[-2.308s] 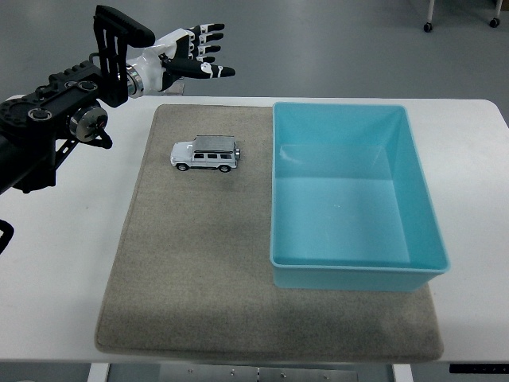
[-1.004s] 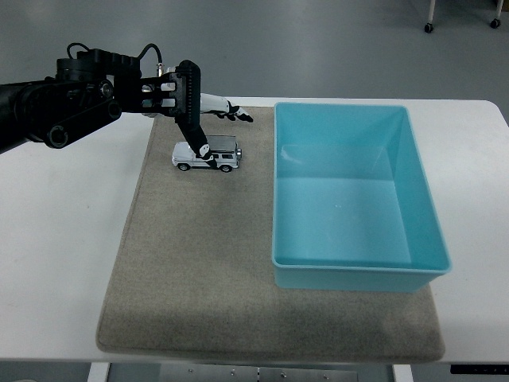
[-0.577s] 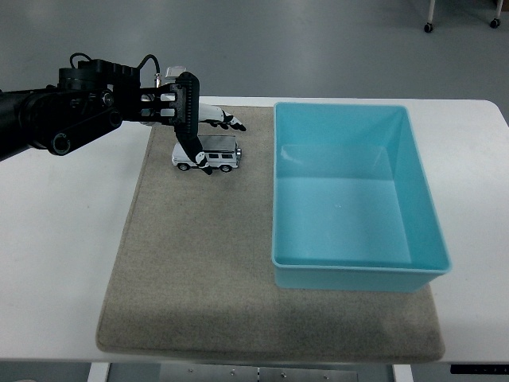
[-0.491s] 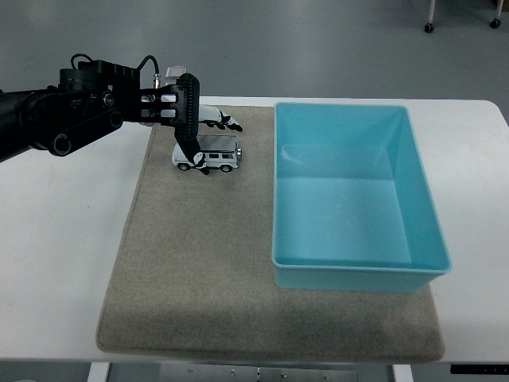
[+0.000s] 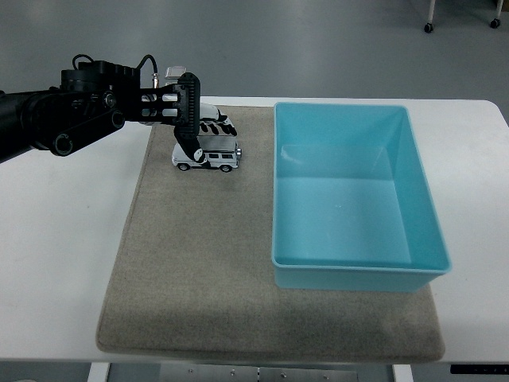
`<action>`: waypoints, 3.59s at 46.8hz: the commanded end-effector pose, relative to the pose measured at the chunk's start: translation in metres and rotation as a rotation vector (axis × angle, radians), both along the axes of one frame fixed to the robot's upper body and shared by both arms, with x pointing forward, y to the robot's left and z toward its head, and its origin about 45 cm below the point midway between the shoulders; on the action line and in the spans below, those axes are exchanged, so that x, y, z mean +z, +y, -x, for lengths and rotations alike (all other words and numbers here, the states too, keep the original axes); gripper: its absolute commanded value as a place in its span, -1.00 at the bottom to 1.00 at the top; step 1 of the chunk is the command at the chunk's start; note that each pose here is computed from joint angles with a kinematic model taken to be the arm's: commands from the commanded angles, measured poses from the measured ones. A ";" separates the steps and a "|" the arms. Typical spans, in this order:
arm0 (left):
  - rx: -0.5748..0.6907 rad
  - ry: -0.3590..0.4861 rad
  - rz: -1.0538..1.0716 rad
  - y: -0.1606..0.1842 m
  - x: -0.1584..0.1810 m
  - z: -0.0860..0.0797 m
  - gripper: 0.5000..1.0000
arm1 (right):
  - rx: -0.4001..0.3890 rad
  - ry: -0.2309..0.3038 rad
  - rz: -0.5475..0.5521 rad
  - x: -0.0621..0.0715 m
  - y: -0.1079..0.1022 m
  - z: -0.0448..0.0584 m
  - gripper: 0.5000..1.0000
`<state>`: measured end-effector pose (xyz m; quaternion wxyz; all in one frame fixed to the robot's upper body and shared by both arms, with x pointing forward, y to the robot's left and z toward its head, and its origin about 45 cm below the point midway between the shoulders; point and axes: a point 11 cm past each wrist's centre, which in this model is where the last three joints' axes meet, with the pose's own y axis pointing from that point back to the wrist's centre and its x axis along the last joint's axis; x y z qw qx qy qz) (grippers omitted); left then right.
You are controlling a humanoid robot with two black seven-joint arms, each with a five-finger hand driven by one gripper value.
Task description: Left hand put the white car in the blue box
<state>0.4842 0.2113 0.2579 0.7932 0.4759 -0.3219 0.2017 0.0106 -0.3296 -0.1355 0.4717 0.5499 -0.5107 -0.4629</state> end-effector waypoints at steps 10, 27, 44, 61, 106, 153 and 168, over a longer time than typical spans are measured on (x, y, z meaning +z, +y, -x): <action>0.005 -0.015 0.000 0.000 0.001 -0.002 -0.62 | 0.000 0.000 0.000 0.000 0.000 0.000 0.74; -0.002 -0.032 -0.001 -0.003 0.001 -0.002 -1.00 | 0.000 0.000 0.000 0.000 0.000 0.000 0.74; 0.008 -0.060 0.036 -0.005 0.018 -0.008 -1.00 | 0.000 0.000 0.001 0.000 0.000 0.000 0.74; 0.004 -0.168 0.124 -0.017 0.077 -0.024 -1.00 | 0.000 0.000 0.000 0.000 0.000 0.000 0.74; -0.307 -0.188 0.304 -0.141 0.120 0.026 -1.00 | 0.000 0.000 0.000 0.000 0.000 0.000 0.74; -0.330 -0.052 0.363 -0.176 0.038 0.056 -1.00 | 0.000 0.000 0.001 0.000 0.000 0.000 0.74; -0.297 -0.021 0.357 -0.169 0.019 0.055 -1.00 | 0.000 0.000 0.000 0.000 0.000 0.000 0.74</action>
